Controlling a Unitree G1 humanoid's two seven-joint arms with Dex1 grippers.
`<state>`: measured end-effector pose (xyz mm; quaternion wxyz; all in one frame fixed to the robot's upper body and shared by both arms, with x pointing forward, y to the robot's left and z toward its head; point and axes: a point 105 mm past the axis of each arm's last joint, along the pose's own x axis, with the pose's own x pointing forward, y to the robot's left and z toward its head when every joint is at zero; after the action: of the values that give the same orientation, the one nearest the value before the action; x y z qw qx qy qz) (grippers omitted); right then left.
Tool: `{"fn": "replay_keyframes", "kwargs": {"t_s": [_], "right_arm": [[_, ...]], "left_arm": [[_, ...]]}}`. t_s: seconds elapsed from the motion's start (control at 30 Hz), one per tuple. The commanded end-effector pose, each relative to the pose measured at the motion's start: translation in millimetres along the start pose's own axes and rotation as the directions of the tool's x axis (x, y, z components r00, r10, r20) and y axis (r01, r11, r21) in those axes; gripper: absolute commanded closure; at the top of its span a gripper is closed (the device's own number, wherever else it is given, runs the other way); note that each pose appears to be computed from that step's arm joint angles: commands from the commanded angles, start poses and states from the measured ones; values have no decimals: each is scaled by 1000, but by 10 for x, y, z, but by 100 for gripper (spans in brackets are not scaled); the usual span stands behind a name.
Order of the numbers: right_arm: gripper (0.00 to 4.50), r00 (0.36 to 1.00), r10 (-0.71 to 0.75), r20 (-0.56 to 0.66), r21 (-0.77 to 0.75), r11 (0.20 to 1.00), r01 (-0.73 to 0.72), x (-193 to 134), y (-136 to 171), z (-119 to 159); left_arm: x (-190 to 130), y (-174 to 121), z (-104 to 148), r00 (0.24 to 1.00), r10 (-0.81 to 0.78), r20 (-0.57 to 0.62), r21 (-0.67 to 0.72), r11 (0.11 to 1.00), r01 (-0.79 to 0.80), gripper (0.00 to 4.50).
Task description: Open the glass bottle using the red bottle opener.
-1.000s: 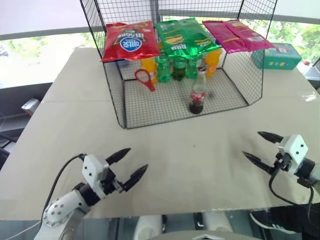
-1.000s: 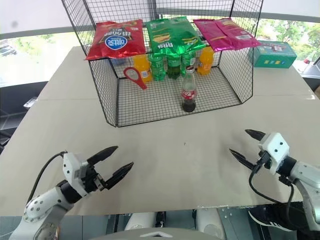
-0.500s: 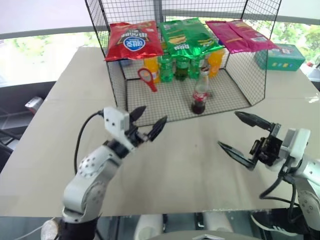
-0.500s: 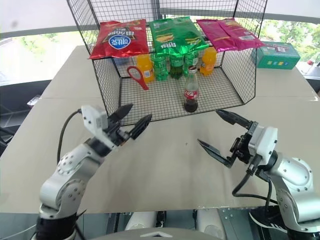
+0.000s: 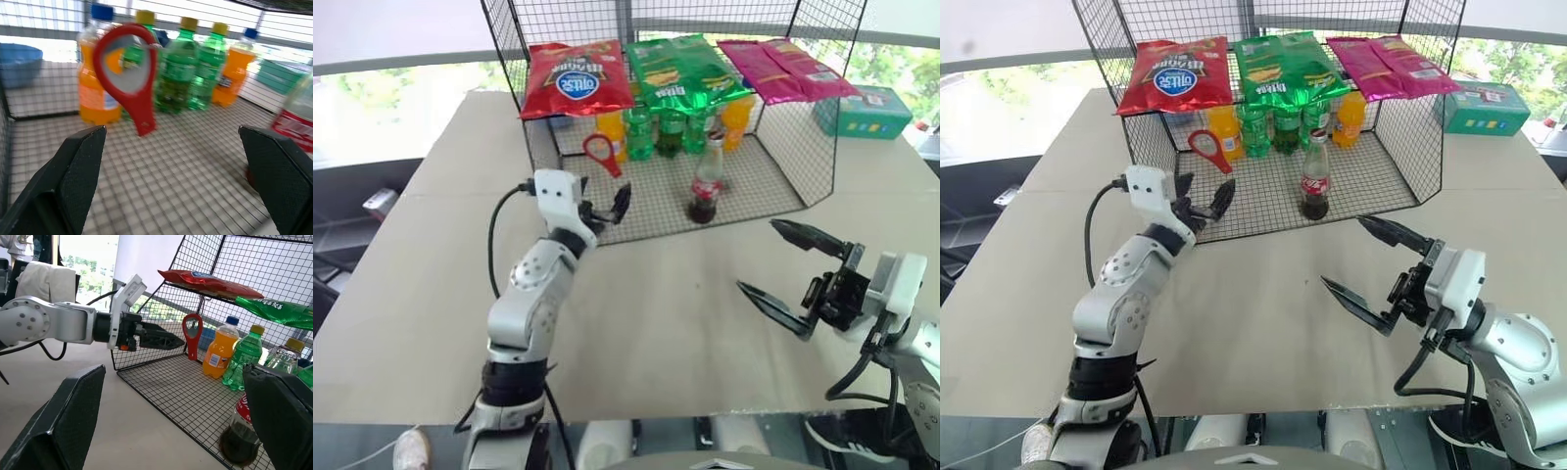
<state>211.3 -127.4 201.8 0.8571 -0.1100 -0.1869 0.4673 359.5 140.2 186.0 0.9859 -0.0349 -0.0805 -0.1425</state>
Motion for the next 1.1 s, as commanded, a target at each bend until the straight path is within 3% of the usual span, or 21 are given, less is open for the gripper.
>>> {"fn": "replay_keyframes", "kwargs": {"t_s": [0.03, 0.2, 0.23, 0.3, 0.4, 0.43, 0.6, 0.83, 1.1], "right_arm": [[0, 1000, -3, 17, -42, 999, 4, 2, 1, 86], [0, 1000, -12, 13, -44, 999, 13, -5, 4, 68], [0, 1000, -12, 12, -44, 999, 13, -6, 8, 62], [0, 1000, -13, 10, -43, 999, 14, -6, 13, 54], [0, 1000, -17, 7, -45, 999, 17, -11, 17, 48], [0, 1000, -19, 5, -46, 999, 19, -14, 16, 47], [0, 1000, -30, -3, -46, 998, 30, -22, 30, 37], [0, 999, -37, -12, -41, 998, 37, -15, 35, 2], [0, 999, -32, -33, -20, 999, 31, 1, 15, -58]], "left_arm": [[90, 78, 196, 996, 41, 85, 32, 999, -43, 3], [217, 107, 224, 992, 47, 114, 71, 996, -55, 3], [243, 74, 222, 993, 24, 117, 54, 998, -30, 26], [286, 25, 229, 992, -7, 124, 63, 998, -1, 80], [329, 26, 229, 991, -17, 129, 83, 996, 6, 201], [335, 30, 234, 991, -21, 133, 88, 996, 10, 209], [315, 64, 267, 988, -28, 152, 88, 996, 15, 446], [243, 49, 323, 981, -96, 167, 88, 993, 82, 446], [79, -74, 435, 939, -290, 187, 61, 957, 284, 446]]}}
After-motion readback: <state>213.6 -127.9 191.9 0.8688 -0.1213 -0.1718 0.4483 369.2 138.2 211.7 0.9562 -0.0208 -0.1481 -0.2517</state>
